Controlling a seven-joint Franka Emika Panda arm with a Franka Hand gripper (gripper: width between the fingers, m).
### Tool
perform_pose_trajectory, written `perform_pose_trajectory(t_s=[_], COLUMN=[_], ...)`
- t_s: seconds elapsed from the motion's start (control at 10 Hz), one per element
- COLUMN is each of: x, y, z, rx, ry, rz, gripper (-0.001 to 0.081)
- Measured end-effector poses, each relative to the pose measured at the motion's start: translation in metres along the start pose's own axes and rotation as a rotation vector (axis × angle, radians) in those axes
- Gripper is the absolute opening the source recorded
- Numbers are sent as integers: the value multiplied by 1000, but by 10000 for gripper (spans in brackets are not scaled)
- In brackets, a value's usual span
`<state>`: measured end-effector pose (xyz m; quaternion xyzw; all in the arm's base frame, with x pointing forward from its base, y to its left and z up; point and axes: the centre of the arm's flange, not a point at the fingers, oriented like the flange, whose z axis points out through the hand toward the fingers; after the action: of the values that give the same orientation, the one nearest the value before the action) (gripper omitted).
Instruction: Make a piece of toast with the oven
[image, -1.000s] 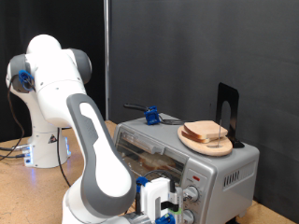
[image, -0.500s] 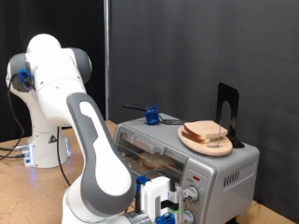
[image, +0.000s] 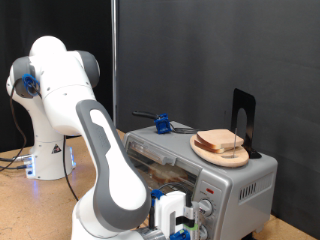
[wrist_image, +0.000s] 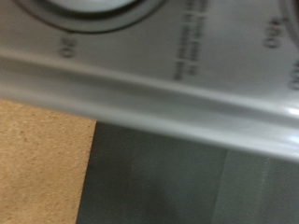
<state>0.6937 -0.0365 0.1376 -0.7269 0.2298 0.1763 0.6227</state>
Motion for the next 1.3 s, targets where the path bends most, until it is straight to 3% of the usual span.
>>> perform_pose_trajectory(t_s=[0.1,0.4,0.8,1.3], x=[0,0,-1,-2], y=[0,0,5,9], z=[0,0,0,1], rx=[2,3,53,100], ry=[2,2,9,24], rz=[0,-38,-274,-434], gripper=[94,95,95,96])
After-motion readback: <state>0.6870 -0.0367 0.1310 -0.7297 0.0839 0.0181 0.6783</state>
